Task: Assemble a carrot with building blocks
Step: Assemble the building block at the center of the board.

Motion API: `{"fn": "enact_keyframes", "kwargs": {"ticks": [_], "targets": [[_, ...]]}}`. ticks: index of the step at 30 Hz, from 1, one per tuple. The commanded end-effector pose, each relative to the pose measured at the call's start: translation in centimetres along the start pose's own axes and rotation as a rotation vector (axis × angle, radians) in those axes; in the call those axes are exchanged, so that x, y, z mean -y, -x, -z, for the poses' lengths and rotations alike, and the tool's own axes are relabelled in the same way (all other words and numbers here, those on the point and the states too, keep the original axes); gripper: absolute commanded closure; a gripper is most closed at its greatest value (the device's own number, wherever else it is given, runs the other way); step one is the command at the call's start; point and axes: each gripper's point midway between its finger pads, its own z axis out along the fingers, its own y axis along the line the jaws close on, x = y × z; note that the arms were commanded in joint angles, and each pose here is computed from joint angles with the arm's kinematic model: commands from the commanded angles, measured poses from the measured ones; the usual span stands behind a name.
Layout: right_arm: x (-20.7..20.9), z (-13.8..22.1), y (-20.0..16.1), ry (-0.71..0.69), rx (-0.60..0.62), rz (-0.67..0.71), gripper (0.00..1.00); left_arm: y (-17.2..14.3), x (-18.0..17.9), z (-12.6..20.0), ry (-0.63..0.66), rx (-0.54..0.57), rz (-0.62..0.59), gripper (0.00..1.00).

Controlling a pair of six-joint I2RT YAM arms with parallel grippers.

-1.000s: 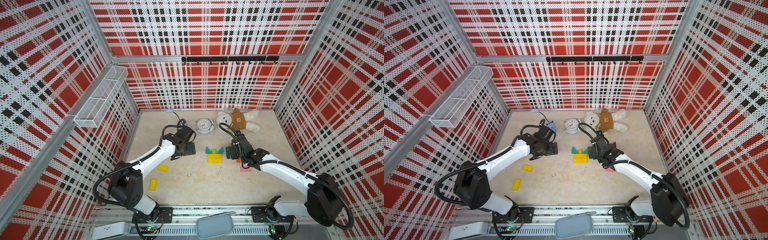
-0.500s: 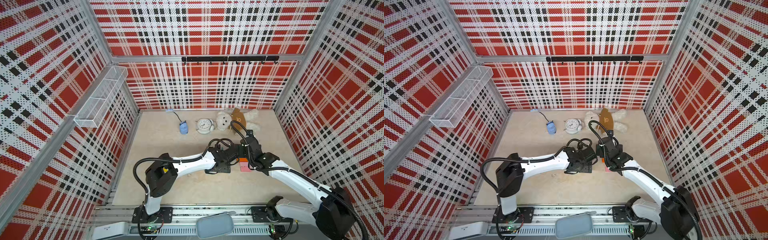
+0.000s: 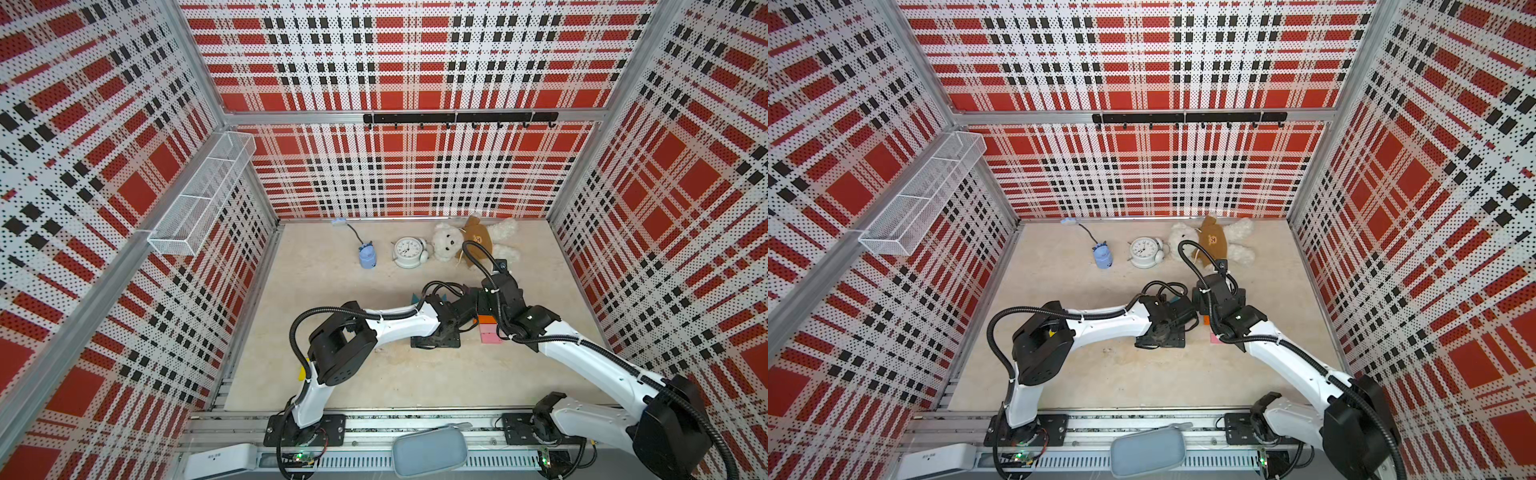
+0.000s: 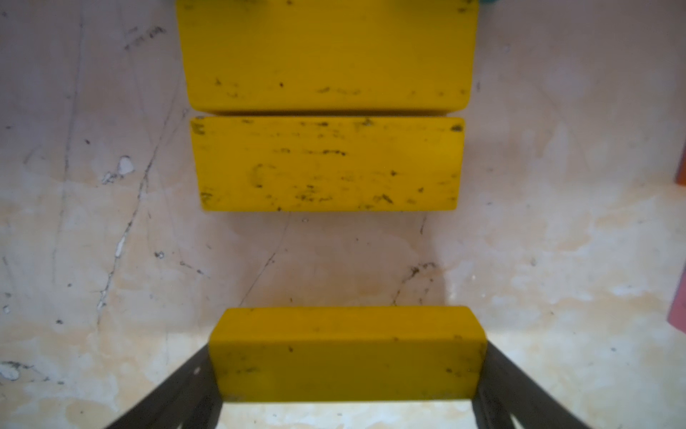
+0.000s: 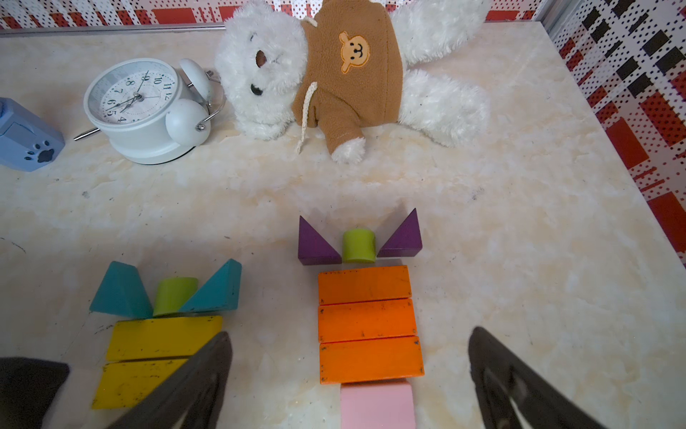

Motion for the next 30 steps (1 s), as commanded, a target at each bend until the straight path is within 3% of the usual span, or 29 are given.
{"fn": "enact_keyframes", "kwargs": {"ticks": [1,15,24,27,30], "targets": [[-0.2,0.3,0.9,0.021,0.042,-0.028,0.0,0.7,0.4,-0.5,-0.009,0.009,0.013,0.04],[-0.3,0.0,0.7,0.01,0.018,-0.02,0.0,1.4,0.5,0.7,-0.05,0.029,-0.03,0.0],[-1.4,0.7,0.9,0.088,0.016,-0.016,0.01,2.0,-3.2,6.1,-0.066,0.12,-0.024,0.01],[-2.7,0.5,0.1,0.16,-0.024,0.013,0.12,3.4,-6.2,8.3,-0.113,0.159,0.009,0.01],[-4.6,0.7,-2.1,0.216,-0.198,0.062,0.27,6.6,-10.1,11.0,-0.202,0.224,0.081,0.01]]}}
